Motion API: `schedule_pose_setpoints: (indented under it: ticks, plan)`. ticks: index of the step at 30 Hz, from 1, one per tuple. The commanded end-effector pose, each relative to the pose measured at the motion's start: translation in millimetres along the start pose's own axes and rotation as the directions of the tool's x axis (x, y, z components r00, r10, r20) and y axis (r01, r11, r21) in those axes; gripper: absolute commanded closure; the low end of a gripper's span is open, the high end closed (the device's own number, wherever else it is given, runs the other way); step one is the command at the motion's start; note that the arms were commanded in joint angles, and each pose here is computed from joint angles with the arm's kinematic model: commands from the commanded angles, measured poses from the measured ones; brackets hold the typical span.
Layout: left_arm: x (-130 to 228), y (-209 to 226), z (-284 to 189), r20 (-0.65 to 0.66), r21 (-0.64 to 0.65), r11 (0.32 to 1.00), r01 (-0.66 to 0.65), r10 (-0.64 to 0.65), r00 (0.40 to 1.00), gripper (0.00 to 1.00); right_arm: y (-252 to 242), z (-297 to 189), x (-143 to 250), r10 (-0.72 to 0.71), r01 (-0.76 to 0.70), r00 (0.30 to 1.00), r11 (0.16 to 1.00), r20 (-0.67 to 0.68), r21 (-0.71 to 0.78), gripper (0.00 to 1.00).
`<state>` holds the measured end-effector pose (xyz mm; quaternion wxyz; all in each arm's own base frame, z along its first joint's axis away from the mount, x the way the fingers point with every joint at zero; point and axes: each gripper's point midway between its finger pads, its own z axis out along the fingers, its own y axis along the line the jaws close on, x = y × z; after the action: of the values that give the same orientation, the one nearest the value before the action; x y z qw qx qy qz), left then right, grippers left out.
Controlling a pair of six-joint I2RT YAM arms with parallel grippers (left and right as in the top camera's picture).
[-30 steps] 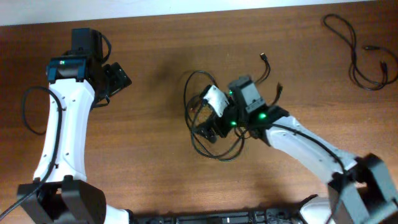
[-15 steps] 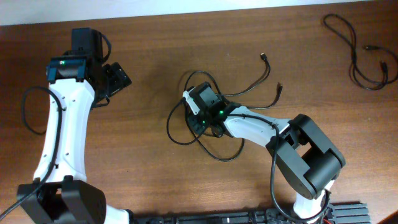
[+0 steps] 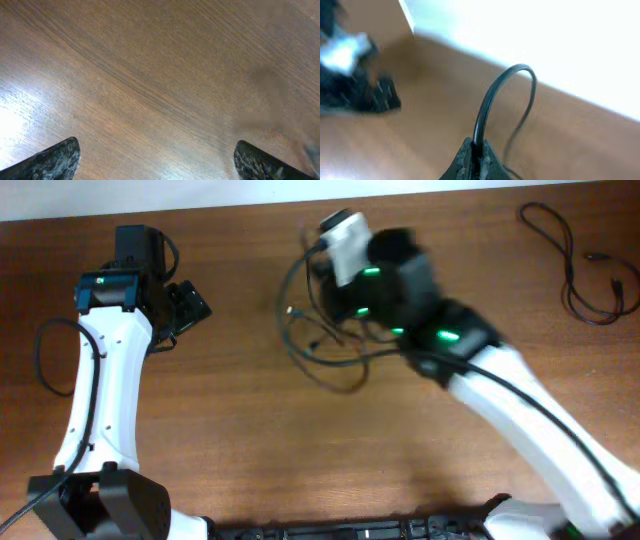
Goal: Untangle cables
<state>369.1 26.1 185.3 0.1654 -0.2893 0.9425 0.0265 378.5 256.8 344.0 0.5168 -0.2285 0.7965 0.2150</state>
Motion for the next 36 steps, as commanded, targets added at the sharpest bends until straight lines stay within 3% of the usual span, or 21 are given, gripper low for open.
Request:
schedule_pose_setpoints:
  ticks: [1,2,4,6,8,10,12,14,15,18,20,23,25,27,28,34,36]
  plan:
    - [-4.6,0.7,-4.9,0.015,0.007,1.000,0.021,-0.021,1.000,0.01,-28.3,-76.3,-54.0,-0.019,0.003,0.984,0.996,0.176,0.092,0.96]
    - [-4.6,0.7,-4.9,0.015,0.007,1.000,0.021,-0.021,1.000,0.01,-20.5,-82.6,-46.1,-0.010,0.005,0.989,0.999,0.144,0.035,0.96]
    - [-4.6,0.7,-4.9,0.015,0.007,1.000,0.021,-0.021,1.000,0.01,12.4,-47.2,10.7,-0.003,-0.006,0.998,0.992,-0.069,-0.128,0.96]
    - [-4.6,0.7,-4.9,0.015,0.007,1.000,0.021,-0.021,1.000,0.01,-12.3,-3.9,42.7,-0.032,0.032,0.985,0.999,-0.172,-0.004,0.96]
    - [-4.6,0.7,-4.9,0.015,0.007,1.000,0.021,-0.021,1.000,0.01,-29.6,-2.1,24.0,-0.146,0.156,0.983,0.984,-0.114,0.084,0.96]
    - [-4.6,0.7,-4.9,0.015,0.007,1.000,0.021,-0.021,1.000,0.01,-55.5,-41.6,-23.5,-0.206,0.200,0.979,0.936,-0.010,0.291,0.96]
    - [-4.6,0.7,-4.9,0.015,0.007,1.000,0.021,-0.021,1.000,0.01,-100.7,-139.6,-77.6,-0.255,0.142,0.963,0.748,0.084,0.648,0.96]
    - [-4.6,0.7,-4.9,0.015,0.007,1.000,0.021,-0.021,1.000,0.01,-131.1,-237.1,-91.2,-0.243,0.004,0.960,0.506,0.138,0.863,0.96]
    - [-4.6,0.7,-4.9,0.015,0.007,1.000,0.021,-0.021,1.000,0.01,-141.5,-280.0,-90.8,-0.227,-0.074,0.957,0.414,0.182,0.907,0.96]
    - [-4.6,0.7,-4.9,0.015,0.007,1.000,0.021,-0.021,1.000,0.01,-159.5,-347.6,-86.2,-0.223,-0.181,0.943,0.282,0.248,0.942,0.96]
    - [-4.6,0.7,-4.9,0.015,0.007,1.000,0.021,-0.021,1.000,0.01,-184.3,-368.5,-70.6,-0.182,-0.166,0.964,0.145,0.191,0.975,0.96]
    - [-4.6,0.7,-4.9,0.015,0.007,1.000,0.022,-0.022,1.000,0.01,-249.7,-382.7,-16.8,0.029,-0.099,0.994,-0.099,0.102,0.990,0.96]
    - [-4.6,0.7,-4.9,0.015,0.007,1.000,0.021,-0.021,1.000,0.01,-306.3,-355.6,26.4,0.193,-0.064,0.978,-0.066,0.075,0.996,0.96]
    - [-4.6,0.7,-4.9,0.015,0.007,1.000,0.021,-0.021,1.000,0.01,-342.7,-349.3,65.6,0.324,0.017,0.946,-0.098,0.015,0.995,0.96]
    - [-4.6,0.7,-4.9,0.015,0.007,1.000,0.021,-0.021,1.000,0.01,-358.4,-354.7,88.4,0.387,0.011,0.921,-0.144,0.046,0.990,0.96]
    - [-4.6,0.7,-4.9,0.015,0.007,1.000,0.022,-0.022,1.000,0.01,-372.7,-409.5,118.6,0.434,-0.035,0.883,-0.316,0.177,0.948,0.96]
    - [-4.6,0.7,-4.9,0.015,0.007,1.000,0.021,-0.021,1.000,0.01,-369.3,-431.7,128.7,0.402,-0.111,0.862,-0.446,0.309,0.888,0.96]
